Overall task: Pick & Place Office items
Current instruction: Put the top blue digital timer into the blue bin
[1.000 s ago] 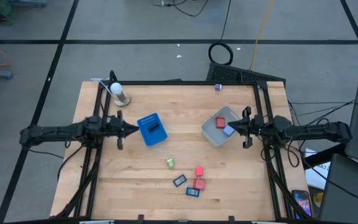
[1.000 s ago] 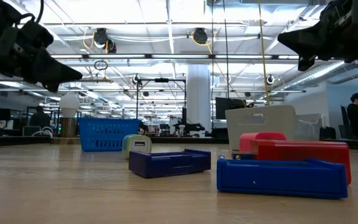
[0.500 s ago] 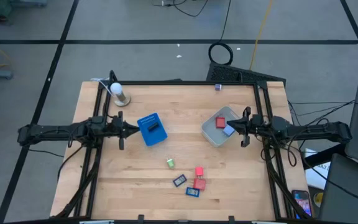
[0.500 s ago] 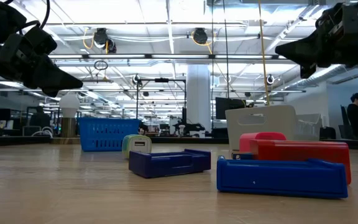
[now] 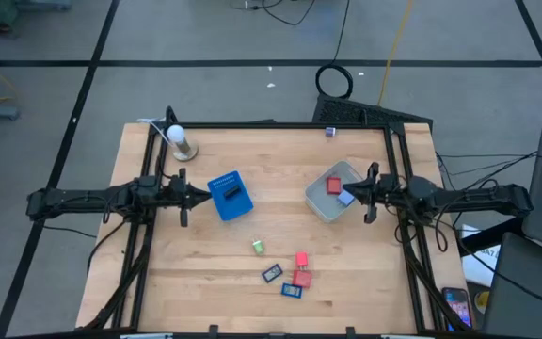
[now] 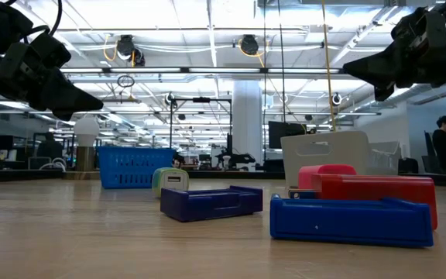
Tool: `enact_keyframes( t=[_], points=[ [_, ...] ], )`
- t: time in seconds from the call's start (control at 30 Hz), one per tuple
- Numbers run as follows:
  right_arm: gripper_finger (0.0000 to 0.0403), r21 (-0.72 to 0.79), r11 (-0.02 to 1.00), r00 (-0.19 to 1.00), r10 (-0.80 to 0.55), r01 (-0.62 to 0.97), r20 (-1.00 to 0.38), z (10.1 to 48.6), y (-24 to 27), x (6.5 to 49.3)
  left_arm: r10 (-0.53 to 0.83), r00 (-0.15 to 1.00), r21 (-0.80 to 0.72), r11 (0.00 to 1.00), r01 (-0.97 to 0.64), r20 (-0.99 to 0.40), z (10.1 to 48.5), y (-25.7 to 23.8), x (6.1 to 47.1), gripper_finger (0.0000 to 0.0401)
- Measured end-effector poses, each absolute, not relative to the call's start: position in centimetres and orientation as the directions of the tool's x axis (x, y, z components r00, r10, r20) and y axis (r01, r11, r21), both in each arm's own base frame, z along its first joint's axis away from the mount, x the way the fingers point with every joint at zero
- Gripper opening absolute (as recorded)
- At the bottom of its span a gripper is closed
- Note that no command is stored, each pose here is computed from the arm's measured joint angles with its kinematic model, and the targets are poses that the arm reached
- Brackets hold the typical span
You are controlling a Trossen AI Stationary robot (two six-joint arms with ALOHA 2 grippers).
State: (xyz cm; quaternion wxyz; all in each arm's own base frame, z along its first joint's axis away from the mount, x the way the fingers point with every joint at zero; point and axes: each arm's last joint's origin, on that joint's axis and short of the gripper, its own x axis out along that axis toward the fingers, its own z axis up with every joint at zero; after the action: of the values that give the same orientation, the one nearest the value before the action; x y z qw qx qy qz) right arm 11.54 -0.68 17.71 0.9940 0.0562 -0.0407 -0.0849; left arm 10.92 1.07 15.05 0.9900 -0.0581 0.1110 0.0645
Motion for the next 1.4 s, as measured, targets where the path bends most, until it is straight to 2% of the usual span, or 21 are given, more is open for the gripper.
enact_keyframes(
  t=[0.1, 0.27, 0.4, 0.5, 0.6, 0.7, 0.87, 1.07, 1.23, 1.4],
  points=[
    [0.0001, 0.118, 0.979, 0.983, -0.173, 0.165, 0.065, 17.6, -0.7, 11.5, 0.116, 0.967, -0.126, 0.981, -0.147, -0.226, 15.1, 1.1, 10.9, 0.0033],
    [0.0001, 0.118, 0.979, 0.982, -0.174, 0.165, 0.069, 17.7, -0.7, 11.5, 0.156, 0.962, -0.283, 0.934, -0.217, -0.222, 15.1, 1.1, 11.0, 0.0033],
    [0.0, 0.12, 0.979, 0.981, -0.175, 0.165, 0.079, 17.8, -0.7, 11.5, 0.114, 0.955, -0.256, 0.948, -0.187, -0.275, 16.8, 0.5, 11.8, 0.0033],
    [0.0, 0.12, 0.979, 0.981, -0.175, 0.164, 0.082, 17.8, -0.7, 11.5, 0.143, 0.95, -0.231, 0.95, -0.211, -0.279, 19.7, -0.1, 13.1, 0.0033],
    [0.0, 0.121, 0.979, 0.981, -0.175, 0.165, 0.081, 17.8, -0.7, 11.5, 0.107, 0.947, -0.171, 0.972, -0.164, -0.302, 22.9, -1.2, 15.5, 0.0033],
    [0.0, 0.122, 0.979, 0.982, -0.174, 0.164, 0.078, 17.7, -0.7, 11.5, 0.062, 0.908, -0.083, 0.991, -0.106, -0.414, 25.1, -2.6, 18.4, 0.0033],
    [0.0, 0.119, 0.979, 0.984, -0.173, 0.166, 0.052, 17.5, -0.7, 11.6, 0.045, 0.755, 0.019, 0.999, -0.043, -0.654, 26.0, -4.4, 24.1, 0.0033],
    [0.0, 0.122, 0.979, 0.984, -0.172, 0.166, 0.04, 17.4, -0.7, 11.6, -0.04, 0.615, 0.152, 0.954, 0.257, -0.788, 25.1, -6.0, 29.8, 0.0035],
    [0.0, 0.119, 0.978, 0.985, -0.172, 0.171, -0.001, 17.0, -0.7, 11.6, -0.072, 0.592, 0.165, 0.927, 0.337, -0.802, 25.0, -7.4, 33.6, 0.0069],
    [0.0, 0.117, 0.978, 0.985, -0.172, 0.172, -0.012, 16.9, -0.7, 11.6, -0.118, 0.572, 0.229, 0.837, 0.497, -0.812, 24.5, -10.0, 35.6, 0.0145]
  ],
)
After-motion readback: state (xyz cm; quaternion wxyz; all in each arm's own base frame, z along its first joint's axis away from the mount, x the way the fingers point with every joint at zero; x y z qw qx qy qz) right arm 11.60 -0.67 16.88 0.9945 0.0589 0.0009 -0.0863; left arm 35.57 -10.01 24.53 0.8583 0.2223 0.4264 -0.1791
